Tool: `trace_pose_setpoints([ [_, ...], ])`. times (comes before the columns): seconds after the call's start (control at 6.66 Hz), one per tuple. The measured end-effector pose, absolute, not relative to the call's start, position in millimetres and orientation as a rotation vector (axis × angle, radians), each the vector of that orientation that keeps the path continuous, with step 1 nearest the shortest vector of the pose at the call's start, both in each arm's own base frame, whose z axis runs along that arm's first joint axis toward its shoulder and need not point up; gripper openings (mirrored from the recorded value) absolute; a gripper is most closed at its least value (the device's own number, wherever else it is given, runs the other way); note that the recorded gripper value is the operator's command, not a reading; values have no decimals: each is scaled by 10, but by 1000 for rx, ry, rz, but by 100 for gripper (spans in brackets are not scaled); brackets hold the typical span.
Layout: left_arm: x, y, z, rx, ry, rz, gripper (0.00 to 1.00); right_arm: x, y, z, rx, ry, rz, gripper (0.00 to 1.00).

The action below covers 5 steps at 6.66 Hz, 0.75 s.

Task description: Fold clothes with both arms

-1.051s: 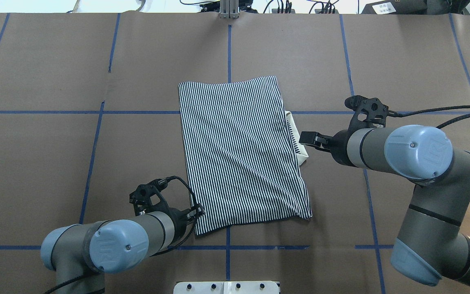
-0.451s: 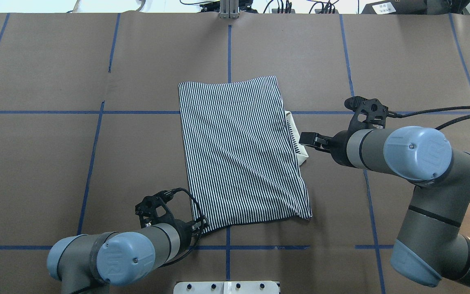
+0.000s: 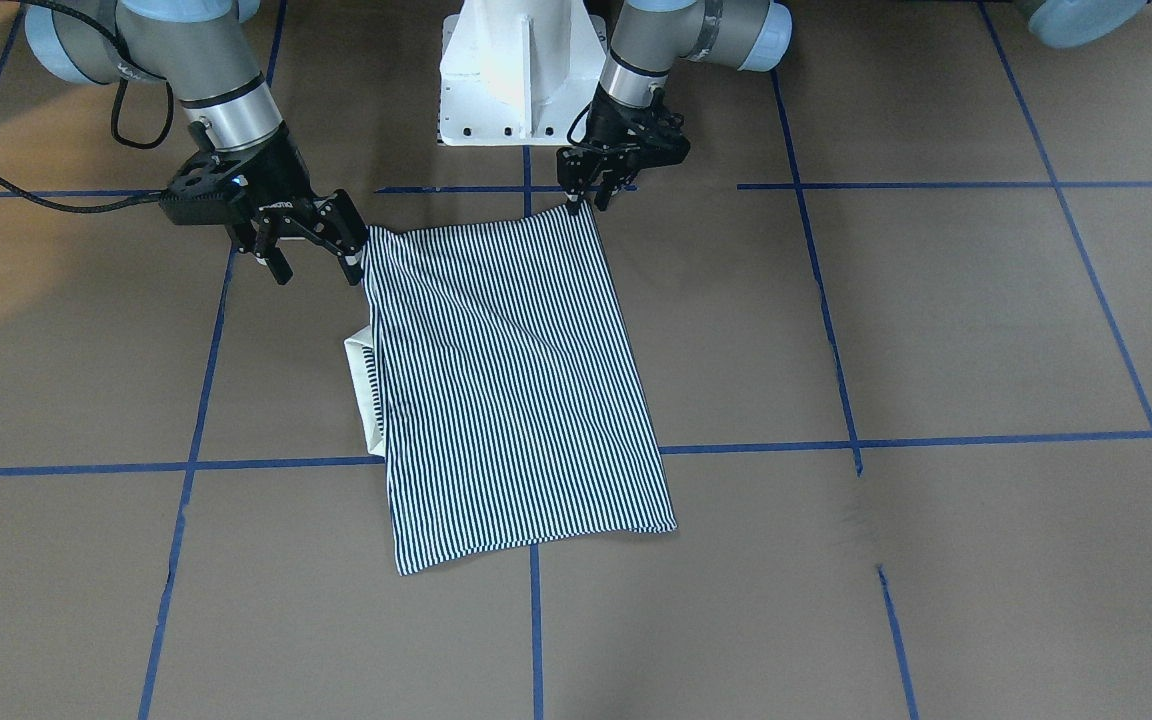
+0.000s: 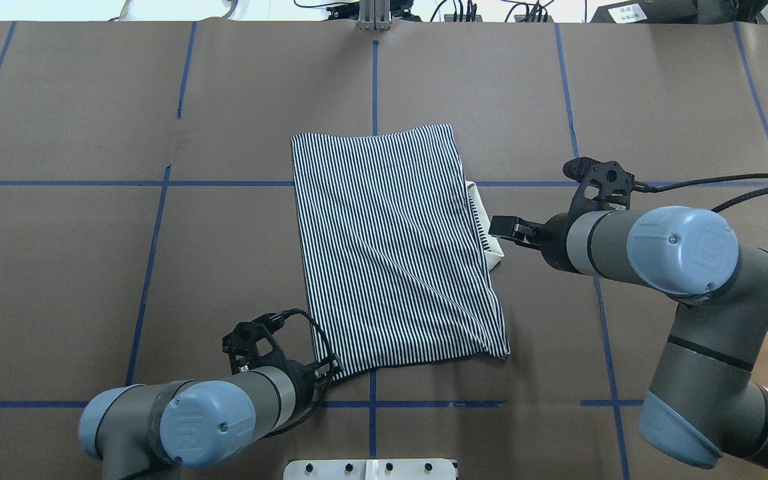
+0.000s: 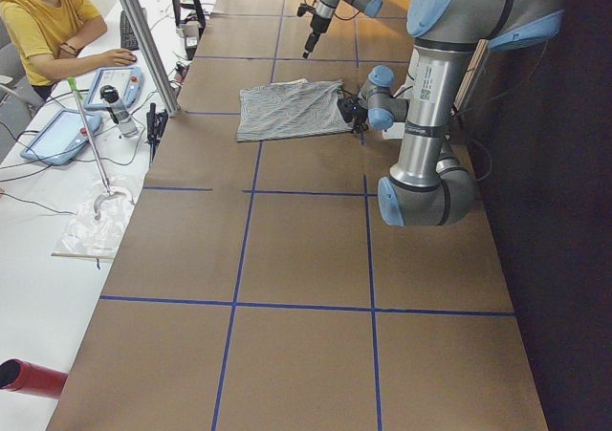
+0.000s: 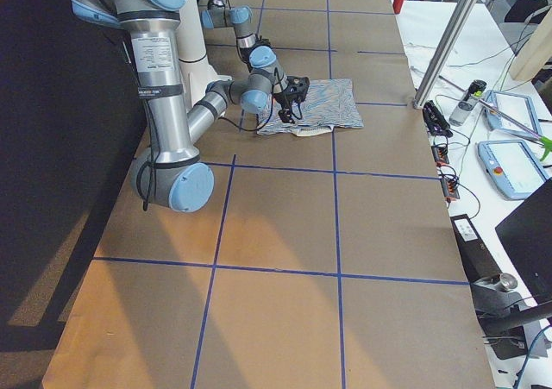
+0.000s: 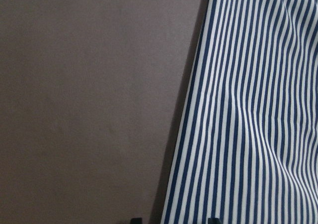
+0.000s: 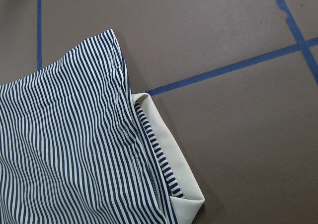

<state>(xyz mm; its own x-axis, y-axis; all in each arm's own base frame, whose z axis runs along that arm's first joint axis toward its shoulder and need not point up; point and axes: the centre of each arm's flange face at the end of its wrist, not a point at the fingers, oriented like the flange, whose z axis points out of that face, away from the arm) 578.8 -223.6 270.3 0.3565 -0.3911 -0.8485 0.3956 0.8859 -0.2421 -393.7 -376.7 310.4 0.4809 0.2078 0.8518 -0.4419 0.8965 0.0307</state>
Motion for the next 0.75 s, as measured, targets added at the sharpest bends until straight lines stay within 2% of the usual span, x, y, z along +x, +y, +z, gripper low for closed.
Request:
trace_pose_setpoints([
  [0.3, 5803, -2213, 2687, 2, 1096, -504, 44, -3936, -3761, 3122, 259, -991, 401, 100],
  [0.75, 5814, -2207, 2661, 1, 1101, -504, 44, -3930, -3764, 3133, 260, -988, 403, 100],
])
